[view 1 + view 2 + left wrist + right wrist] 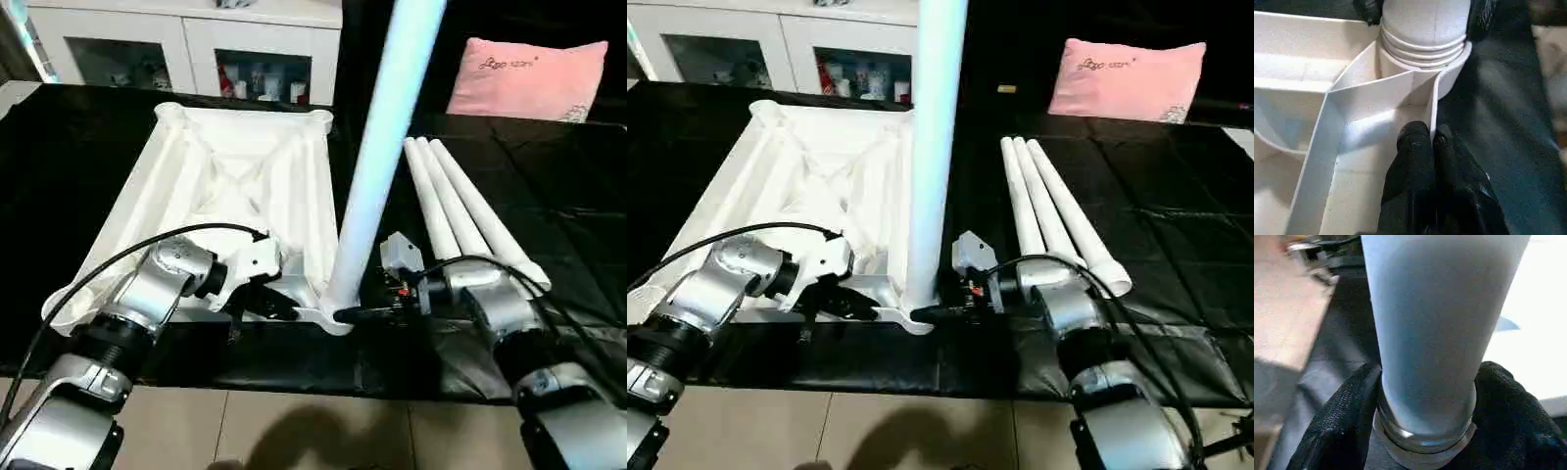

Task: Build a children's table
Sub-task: Rotate leg to tighten, then rotate table base

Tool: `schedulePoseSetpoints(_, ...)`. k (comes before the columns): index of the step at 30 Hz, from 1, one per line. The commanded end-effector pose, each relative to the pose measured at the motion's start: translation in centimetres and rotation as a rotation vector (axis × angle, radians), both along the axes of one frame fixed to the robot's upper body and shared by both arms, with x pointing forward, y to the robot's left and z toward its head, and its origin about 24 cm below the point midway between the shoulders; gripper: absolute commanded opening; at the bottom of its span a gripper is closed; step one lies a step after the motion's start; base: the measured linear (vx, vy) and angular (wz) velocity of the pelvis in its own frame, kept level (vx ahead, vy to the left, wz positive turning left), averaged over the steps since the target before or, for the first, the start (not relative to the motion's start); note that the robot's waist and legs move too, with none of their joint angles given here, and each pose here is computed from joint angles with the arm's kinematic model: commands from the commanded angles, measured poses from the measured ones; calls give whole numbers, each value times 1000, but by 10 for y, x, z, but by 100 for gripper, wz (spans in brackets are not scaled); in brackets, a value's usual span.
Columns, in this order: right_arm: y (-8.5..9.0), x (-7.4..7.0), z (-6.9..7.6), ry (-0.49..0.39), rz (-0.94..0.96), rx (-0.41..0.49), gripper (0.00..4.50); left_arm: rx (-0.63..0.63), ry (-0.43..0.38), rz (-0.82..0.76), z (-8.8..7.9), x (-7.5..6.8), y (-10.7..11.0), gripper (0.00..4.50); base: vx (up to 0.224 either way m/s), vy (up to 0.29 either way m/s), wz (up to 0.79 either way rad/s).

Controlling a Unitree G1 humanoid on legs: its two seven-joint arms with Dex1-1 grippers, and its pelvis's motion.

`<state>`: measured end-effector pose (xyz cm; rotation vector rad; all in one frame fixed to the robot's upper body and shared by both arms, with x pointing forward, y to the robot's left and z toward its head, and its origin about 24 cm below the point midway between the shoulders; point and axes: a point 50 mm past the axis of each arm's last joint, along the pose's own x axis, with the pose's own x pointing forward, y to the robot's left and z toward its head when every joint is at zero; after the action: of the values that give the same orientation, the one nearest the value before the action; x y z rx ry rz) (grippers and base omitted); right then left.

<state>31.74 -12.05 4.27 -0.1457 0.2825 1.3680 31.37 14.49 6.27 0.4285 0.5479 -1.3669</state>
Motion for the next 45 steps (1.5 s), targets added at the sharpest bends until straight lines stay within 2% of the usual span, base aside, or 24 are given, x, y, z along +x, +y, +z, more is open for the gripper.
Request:
schedulePoseSetpoints(1,9,2,-17,79,-169,-2,263,-58,-11,100,0,5,-19,0,0,0,0)
schedulePoseSetpoints(4,29,7,-24,137,-345,41,263,-117,-19,288,5,17,-34,0,0,0,0)
schedulePoseSetpoints(5,37,7,-25,152,-383,47,263,-130,-23,323,7,20,-40,0,0,0,0)
schedulePoseSetpoints(6,37,7,-25,152,-383,47,263,-130,-23,323,7,20,-40,0,0,0,0)
schedulePoseSetpoints(8,59,9,-26,190,-455,58,263,-157,-39,418,12,27,-54,0,0,0,0)
schedulePoseSetpoints(9,77,11,-25,217,-515,59,263,-181,-64,508,16,35,-65,0,0,0,0)
schedulePoseSetpoints(11,91,13,-23,236,-569,41,263,-206,-91,586,21,42,-75,0,0,0,0)
schedulePoseSetpoints(15,104,17,-18,239,-617,21,263,-214,-104,616,24,45,-84,0,0,0,0)
schedulePoseSetpoints(17,103,19,-17,240,-635,21,263,-205,-110,616,24,45,-84,0,35,6,1)
schedulePoseSetpoints(18,96,22,-16,227,-675,26,263,-185,-117,612,23,45,-81,0,50,9,1)
schedulePoseSetpoints(20,92,24,-16,212,-699,24,322,-170,-123,609,22,45,-79,0,0,0,0)
schedulePoseSetpoints(23,82,28,-15,178,-743,32,334,-134,-145,597,18,45,-76,0,0,0,0)
schedulePoseSetpoints(24,70,30,-15,110,-766,-4,359,-122,-149,595,16,45,-73,0,0,0,0)
schedulePoseSetpoints(25,64,31,-15,92,-774,-9,359,-113,-153,593,14,46,-71,0,0,0,0)
schedulePoseSetpoints(27,55,31,-14,101,-789,26,371,-95,-161,590,12,46,-68,0,0,0,0)
schedulePoseSetpoints(30,45,30,-15,71,-805,-10,405,-73,-174,589,10,46,-65,0,0,0,0)
schedulePoseSetpoints(31,35,28,-13,65,-812,11,409,-57,-188,584,7,46,-62,0,0,0,0)
schedulePoseSetpoints(34,27,26,-8,47,-816,49,422,-54,-210,569,7,47,-62,0,0,0,0)
schedulePoseSetpoints(36,22,25,1,22,-819,121,444,-51,-245,552,6,47,-61,0,0,0,0)
schedulePoseSetpoints(37,16,25,7,-27,-860,135,444,-81,-246,534,5,46,-62,0,0,0,0)
schedulePoseSetpoints(38,16,25,7,-28,-861,135,444,-81,-246,534,5,46,-62,0,0,0,0)
schedulePoseSetpoints(39,12,23,9,-52,-874,139,449,-113,-251,527,5,45,-62,27,0,0,0)
schedulePoseSetpoints(42,11,20,11,-47,-869,156,450,-163,-227,546,7,45,-60,44,0,0,0)
schedulePoseSetpoints(45,13,18,17,-37,-846,183,450,-240,-225,556,17,45,-53,66,0,0,0)
